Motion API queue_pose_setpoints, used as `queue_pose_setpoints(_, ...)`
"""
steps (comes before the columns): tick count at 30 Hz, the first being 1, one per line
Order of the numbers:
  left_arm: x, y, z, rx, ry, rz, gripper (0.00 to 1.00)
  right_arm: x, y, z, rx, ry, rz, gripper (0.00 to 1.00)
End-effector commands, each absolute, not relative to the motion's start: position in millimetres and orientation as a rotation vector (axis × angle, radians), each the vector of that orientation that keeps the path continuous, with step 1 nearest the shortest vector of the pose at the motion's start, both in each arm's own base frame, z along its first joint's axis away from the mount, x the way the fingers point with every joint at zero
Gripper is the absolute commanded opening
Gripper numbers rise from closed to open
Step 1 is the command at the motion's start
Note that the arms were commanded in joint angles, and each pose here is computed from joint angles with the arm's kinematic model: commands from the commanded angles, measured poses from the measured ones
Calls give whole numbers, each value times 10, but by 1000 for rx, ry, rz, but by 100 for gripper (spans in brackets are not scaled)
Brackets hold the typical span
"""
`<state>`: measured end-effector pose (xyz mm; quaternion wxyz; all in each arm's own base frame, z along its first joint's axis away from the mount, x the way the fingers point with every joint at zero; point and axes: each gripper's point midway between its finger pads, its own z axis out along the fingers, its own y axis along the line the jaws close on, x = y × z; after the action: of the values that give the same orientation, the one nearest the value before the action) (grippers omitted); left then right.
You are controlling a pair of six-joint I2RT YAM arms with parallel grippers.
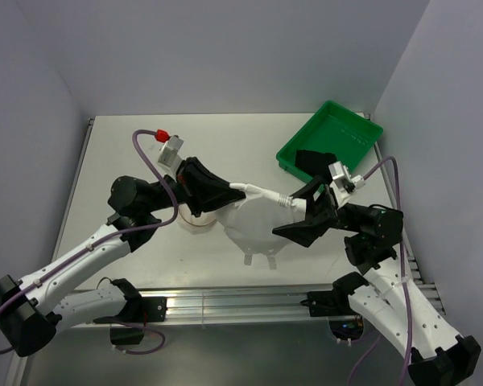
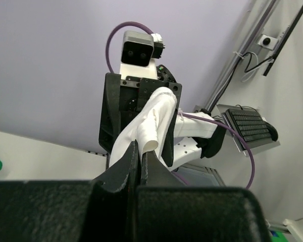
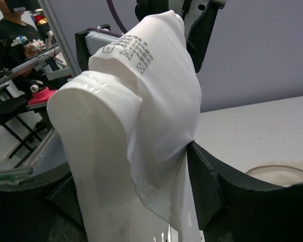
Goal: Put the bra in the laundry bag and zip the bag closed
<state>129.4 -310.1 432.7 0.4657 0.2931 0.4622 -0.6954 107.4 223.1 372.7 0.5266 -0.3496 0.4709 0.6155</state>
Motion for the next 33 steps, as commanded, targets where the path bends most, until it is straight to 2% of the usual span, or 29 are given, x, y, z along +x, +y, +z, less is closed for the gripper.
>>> queue_pose_setpoints(1, 1145, -3062, 4485, 772, 1036, -1779, 0, 1040, 2285, 3845, -861, 1077, 1495, 68)
queue_pose_setpoints(3, 1171, -3086, 4440, 768, 1057, -1783, 0, 1119, 2330, 3830, -841, 1098, 1506, 67)
queue_pose_setpoints(4, 1181, -3087, 4423, 764, 1066, -1781, 1, 1136, 2347, 3845, -837, 1098, 1507, 51)
queue_pose_setpoints(5, 1179, -3088, 4410, 764, 1070, -1779, 2, 1167, 2357, 3854, -827, 1104, 1505, 41)
queue_pose_setpoints(7, 1243, -3084, 4341, 736, 1103, -1765, 4, 1213, 2375, 3863, -808, 1111, 1507, 24)
queue_pose_setpoints(9, 1325, -3063, 4277, 694, 1139, -1751, 11, 1239, 2391, 3870, -793, 1122, 1513, 13)
queue_pose_setpoints(10, 1399, -3049, 4247, 670, 1161, -1736, 16, 1249, 2393, 3869, -784, 1125, 1512, 2)
queue_pose_setpoints(11, 1431, -3036, 4217, 654, 1178, -1725, 33, 1274, 2390, 3873, -765, 1128, 1509, 0)
queue_pose_setpoints(13, 1667, -3031, 4060, 572, 1283, -1643, 54, 1428, 2386, 3867, -674, 1168, 1484, 0)
queue_pose_setpoints(14, 1741, -3004, 4031, 538, 1311, -1601, 72, 1494, 2390, 3847, -644, 1189, 1475, 0)
queue_pose_setpoints(17, 2129, -2839, 3774, 374, 1455, -1394, 91, 1780, 2404, 3715, -522, 1288, 1427, 0)
queue_pose_setpoints(18, 2250, -2750, 3705, 317, 1490, -1337, 94, 1864, 2407, 3674, -495, 1312, 1409, 0)
queue_pose_setpoints(22, 2803, -2204, 3381, 5, 1631, -986, 96, 2173, 2404, 3521, -382, 1392, 1335, 0)
queue_pose_setpoints(26, 3080, -1654, 2650, -251, 1851, -690, 92, 2470, 2318, 3404, -243, 1438, 1238, 0)
queue_pose_setpoints(33, 3129, -1239, 1816, -427, 2044, -506, 82, 2672, 2159, 3237, -146, 1487, 1098, 0)
